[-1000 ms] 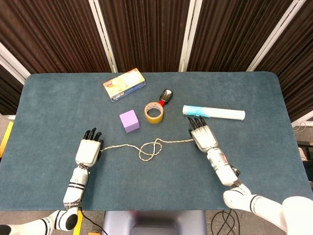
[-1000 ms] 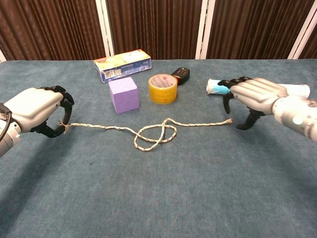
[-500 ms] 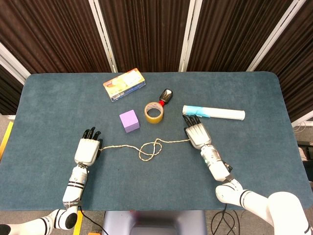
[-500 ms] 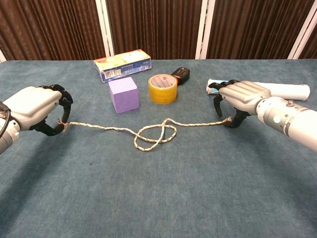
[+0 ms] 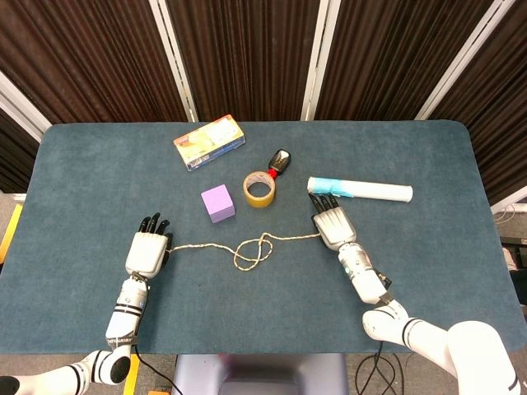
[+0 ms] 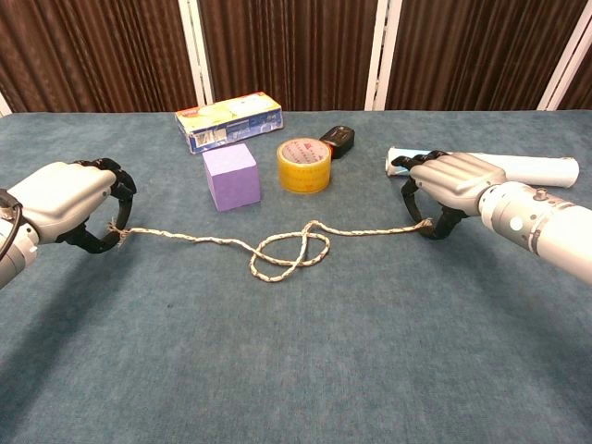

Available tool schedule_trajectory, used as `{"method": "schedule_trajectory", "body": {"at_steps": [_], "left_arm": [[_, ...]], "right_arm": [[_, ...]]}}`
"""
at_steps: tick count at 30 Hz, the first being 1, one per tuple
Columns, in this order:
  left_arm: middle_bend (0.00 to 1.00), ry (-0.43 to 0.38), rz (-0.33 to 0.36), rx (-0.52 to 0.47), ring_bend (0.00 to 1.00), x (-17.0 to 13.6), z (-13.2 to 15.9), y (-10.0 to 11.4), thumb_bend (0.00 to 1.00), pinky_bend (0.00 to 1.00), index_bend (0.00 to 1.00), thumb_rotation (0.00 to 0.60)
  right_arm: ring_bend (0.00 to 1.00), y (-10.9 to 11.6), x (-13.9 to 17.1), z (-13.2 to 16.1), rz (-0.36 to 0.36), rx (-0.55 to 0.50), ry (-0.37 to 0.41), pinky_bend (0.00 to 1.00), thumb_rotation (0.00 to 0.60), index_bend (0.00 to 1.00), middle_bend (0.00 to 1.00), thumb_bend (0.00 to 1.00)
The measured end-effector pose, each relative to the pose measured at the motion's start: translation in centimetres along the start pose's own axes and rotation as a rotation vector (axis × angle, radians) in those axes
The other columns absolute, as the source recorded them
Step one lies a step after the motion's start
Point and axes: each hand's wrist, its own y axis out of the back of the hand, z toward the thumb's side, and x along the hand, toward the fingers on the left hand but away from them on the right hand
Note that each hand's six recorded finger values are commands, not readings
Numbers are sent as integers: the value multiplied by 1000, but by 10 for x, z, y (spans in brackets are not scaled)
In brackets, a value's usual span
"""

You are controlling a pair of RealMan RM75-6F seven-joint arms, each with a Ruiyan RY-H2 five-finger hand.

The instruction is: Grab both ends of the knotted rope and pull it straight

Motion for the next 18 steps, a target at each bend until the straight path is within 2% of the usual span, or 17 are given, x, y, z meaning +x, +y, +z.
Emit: {"method": "schedule_trajectory", "body": {"at_steps": [9, 11, 14, 18], "left_arm": [[218, -3, 1, 2, 93, 0, 0, 1, 432, 171, 693, 600], [218, -2, 0, 1, 92, 0, 0, 1, 430, 170, 691, 600], [218, -2, -1, 3, 93, 0, 0, 1, 431, 170, 688, 600], [218, -2, -3, 2, 93, 0, 0, 1, 430, 170, 687, 600]], "right_arm": [[0, 0, 0, 1, 4, -4, 3, 0, 600, 703, 62, 435], [0, 1, 0, 1, 3, 0, 4, 0, 600, 677, 62, 435], [0, 0, 1, 1, 9, 1, 3, 0, 600, 586, 65, 435], [0, -1, 1, 2, 23, 4, 5, 0, 600, 570, 67, 435]]}}
